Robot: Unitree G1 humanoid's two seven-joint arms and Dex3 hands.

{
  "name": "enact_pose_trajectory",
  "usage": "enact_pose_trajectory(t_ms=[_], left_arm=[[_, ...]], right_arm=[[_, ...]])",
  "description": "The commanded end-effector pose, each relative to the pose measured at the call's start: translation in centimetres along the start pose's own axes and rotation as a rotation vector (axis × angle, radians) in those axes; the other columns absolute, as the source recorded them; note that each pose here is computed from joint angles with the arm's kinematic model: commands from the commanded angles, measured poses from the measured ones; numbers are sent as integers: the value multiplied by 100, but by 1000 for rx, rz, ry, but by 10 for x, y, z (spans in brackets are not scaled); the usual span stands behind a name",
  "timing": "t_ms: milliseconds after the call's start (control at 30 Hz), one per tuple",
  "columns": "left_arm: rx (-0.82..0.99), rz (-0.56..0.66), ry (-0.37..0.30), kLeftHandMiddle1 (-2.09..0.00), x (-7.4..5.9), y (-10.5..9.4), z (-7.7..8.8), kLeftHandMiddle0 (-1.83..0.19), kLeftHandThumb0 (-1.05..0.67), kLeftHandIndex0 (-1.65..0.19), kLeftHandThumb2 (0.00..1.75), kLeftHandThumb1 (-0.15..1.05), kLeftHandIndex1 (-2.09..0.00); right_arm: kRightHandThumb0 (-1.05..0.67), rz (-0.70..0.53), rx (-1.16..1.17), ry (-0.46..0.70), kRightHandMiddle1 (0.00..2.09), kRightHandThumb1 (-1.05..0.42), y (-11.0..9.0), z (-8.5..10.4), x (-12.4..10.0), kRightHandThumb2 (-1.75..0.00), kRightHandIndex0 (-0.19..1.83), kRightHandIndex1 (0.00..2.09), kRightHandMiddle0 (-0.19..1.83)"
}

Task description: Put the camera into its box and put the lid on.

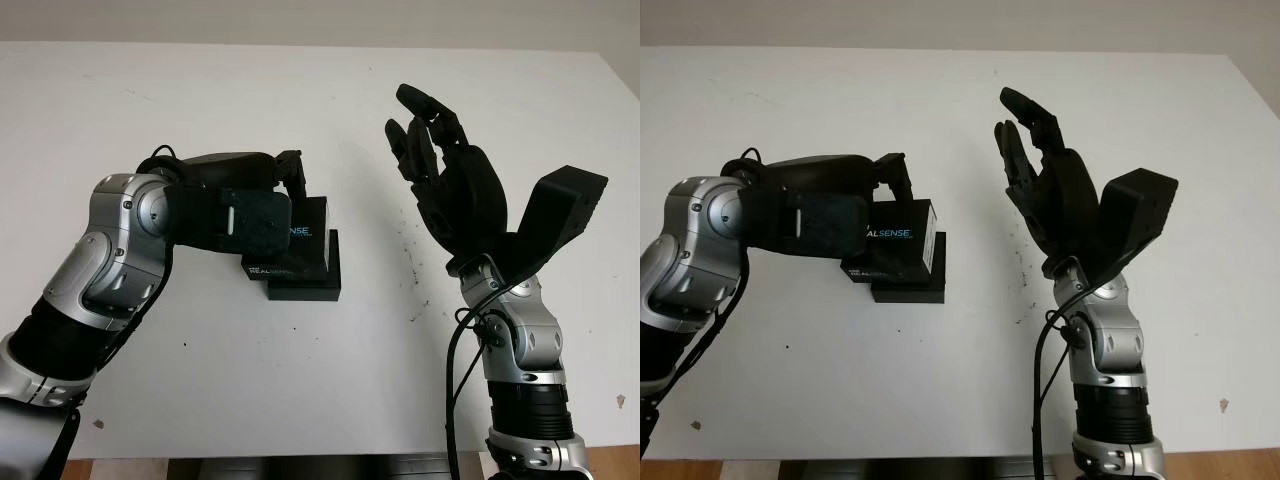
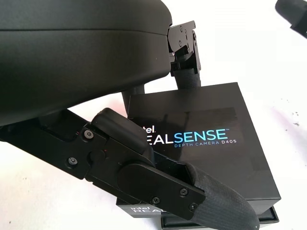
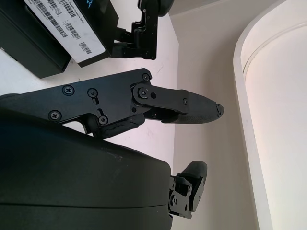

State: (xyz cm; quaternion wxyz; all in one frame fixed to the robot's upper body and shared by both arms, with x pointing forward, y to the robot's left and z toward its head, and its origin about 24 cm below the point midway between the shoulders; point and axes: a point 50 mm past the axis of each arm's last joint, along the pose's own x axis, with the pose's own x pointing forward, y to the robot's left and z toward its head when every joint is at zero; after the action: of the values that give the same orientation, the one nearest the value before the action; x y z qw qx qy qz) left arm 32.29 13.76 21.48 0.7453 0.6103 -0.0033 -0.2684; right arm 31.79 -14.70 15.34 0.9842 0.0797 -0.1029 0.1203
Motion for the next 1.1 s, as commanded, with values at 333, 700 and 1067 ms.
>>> enact_pose_trajectory(t_ms=[333, 700, 1067], left_arm=[[-64, -45, -15, -209, 6, -13, 7, -36, -23, -1, 23, 105, -198], [-104, -71, 18, -209, 9, -17, 13, -37, -22, 0, 23, 105, -191], [-108, -75, 10, -209, 10, -21, 15, -51, -23, -12, 22, 105, -209]], right_arm=[[-61, 6, 6, -25, 83, -105, 2, 1, -2, -49, 14, 6, -19], [-62, 0, 24, -28, 85, -105, 4, -1, -2, -47, 14, 6, -19], [-62, 8, 7, -39, 85, -105, 5, -2, -1, -48, 15, 6, -19]])
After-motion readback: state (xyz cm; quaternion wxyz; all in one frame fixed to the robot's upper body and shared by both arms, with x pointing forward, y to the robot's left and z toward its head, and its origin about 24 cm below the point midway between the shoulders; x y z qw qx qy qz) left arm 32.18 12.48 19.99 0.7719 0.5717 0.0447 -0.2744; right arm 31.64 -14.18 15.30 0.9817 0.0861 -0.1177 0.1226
